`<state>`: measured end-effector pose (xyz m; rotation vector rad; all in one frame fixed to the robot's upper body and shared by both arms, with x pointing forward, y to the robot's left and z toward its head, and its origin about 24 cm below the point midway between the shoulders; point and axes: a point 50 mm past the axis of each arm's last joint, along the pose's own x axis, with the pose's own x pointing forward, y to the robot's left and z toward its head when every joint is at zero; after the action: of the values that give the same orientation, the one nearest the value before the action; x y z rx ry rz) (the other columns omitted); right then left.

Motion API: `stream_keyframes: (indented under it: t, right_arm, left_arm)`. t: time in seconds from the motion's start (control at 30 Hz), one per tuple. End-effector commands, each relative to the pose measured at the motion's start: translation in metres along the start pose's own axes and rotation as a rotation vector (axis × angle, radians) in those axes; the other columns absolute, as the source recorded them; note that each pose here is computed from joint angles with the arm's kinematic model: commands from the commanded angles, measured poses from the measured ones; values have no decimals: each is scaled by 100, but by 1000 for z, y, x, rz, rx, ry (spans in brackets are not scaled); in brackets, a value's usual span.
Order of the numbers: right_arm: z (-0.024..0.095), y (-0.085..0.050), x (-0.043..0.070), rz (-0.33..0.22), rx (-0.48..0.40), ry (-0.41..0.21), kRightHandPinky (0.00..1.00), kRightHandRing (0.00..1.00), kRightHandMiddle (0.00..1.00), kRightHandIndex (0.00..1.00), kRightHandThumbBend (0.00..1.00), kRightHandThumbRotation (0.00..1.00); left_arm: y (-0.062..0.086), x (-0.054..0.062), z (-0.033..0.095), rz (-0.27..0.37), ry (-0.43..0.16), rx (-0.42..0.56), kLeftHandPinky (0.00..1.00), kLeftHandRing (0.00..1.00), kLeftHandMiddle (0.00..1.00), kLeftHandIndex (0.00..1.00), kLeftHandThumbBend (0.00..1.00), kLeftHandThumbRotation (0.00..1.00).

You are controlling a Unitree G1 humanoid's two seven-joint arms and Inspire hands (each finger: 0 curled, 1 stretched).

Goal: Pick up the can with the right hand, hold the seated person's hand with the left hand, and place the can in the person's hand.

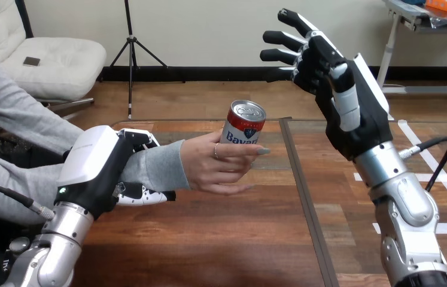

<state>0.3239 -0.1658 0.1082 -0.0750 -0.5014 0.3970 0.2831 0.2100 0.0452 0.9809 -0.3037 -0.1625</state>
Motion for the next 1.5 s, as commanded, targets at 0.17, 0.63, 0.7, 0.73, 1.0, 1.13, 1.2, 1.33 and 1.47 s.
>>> stream_keyframes:
  t: [0.17,0.63,0.7,0.73,1.0,1.13,1.2,1.33,1.47]
  right_arm:
    - [11,-3,3,-19,4,-63,68,79,83,91,100,98]
    - [9,-6,-1,-26,1,-55,69,78,82,90,100,98]
    - [9,-6,-1,-28,1,-54,69,78,81,90,100,98]
    - [8,-6,-1,-29,0,-53,69,78,81,90,100,98]
    - [7,-8,-3,-32,0,-54,68,77,81,89,100,99]
    - [7,-8,-3,-29,7,-57,68,76,80,89,100,100]
    - [7,-8,-4,-28,9,-61,67,76,80,89,100,100]
    - [6,-8,-4,-31,18,-84,66,75,80,88,100,100]
    - [5,-8,-4,-33,23,-82,66,74,79,87,100,100]
  left_arm:
    - [21,20,21,73,-63,-89,32,39,45,48,85,0]
    - [23,17,24,26,-41,44,47,65,72,71,100,41]
    - [23,16,24,22,-40,47,51,69,76,75,100,47]
    - [23,16,24,19,-41,53,52,70,77,76,100,48]
    - [25,15,24,0,-35,61,61,78,82,81,100,59]
    - [26,15,25,-13,-33,73,64,78,82,81,100,61]
    - [27,15,25,-16,-33,77,66,79,82,81,100,62]
    - [27,15,25,-22,-30,86,70,79,82,81,100,63]
    - [28,15,25,-29,-26,91,74,80,82,81,100,64]
